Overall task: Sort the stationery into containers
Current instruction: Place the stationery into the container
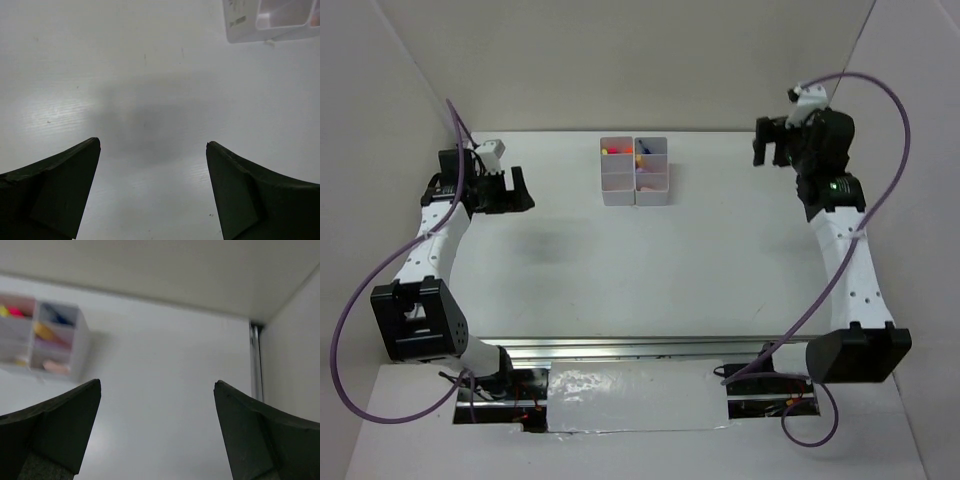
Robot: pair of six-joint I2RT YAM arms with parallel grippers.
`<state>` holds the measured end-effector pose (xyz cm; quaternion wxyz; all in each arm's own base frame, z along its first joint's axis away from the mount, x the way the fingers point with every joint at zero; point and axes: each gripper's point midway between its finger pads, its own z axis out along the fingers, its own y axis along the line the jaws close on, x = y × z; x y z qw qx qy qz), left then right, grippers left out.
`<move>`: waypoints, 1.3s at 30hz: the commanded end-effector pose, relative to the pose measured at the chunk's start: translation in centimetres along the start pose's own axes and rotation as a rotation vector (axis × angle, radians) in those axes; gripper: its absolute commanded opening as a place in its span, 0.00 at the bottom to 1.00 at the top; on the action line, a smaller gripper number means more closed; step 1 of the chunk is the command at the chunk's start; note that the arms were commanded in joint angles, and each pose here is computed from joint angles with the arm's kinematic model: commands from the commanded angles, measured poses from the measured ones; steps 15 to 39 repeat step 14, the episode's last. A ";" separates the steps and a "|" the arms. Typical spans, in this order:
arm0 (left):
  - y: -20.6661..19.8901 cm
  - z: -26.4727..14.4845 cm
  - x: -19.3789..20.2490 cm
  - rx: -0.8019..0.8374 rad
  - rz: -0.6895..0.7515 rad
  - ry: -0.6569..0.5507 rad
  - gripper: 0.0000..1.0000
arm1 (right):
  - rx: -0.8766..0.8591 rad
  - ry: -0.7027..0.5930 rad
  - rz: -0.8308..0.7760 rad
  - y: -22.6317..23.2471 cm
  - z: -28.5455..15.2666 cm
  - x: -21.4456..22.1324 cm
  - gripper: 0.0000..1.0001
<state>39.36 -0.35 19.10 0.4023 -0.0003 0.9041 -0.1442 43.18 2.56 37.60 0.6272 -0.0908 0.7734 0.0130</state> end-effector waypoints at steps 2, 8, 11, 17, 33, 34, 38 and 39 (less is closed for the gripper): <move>2.8 0.1 1.9 -0.062 -0.008 0.046 0.99 | 0.062 0.421 0.022 -3.8 -2.7 16.1 1.00; 7.1 0.0 3.6 -0.171 0.016 0.099 0.99 | 0.139 0.580 0.118 -7.3 -5.7 25.4 1.00; 8.8 -0.1 4.9 -0.206 0.026 0.124 0.99 | 0.157 0.608 0.146 -7.7 -5.9 27.4 1.00; 9.7 0.0 5.8 -0.224 0.050 0.143 0.99 | 0.155 0.620 0.149 -7.7 -5.7 28.3 1.00; 9.7 0.0 5.8 -0.224 0.050 0.143 0.99 | 0.155 0.620 0.149 -7.7 -5.7 28.3 1.00; 9.7 0.0 5.8 -0.224 0.050 0.143 0.99 | 0.155 0.620 0.149 -7.7 -5.7 28.3 1.00; 9.7 0.0 5.8 -0.224 0.050 0.143 0.99 | 0.155 0.620 0.149 -7.7 -5.7 28.3 1.00; 9.7 0.0 5.8 -0.224 0.050 0.143 0.99 | 0.155 0.620 0.149 -7.7 -5.7 28.3 1.00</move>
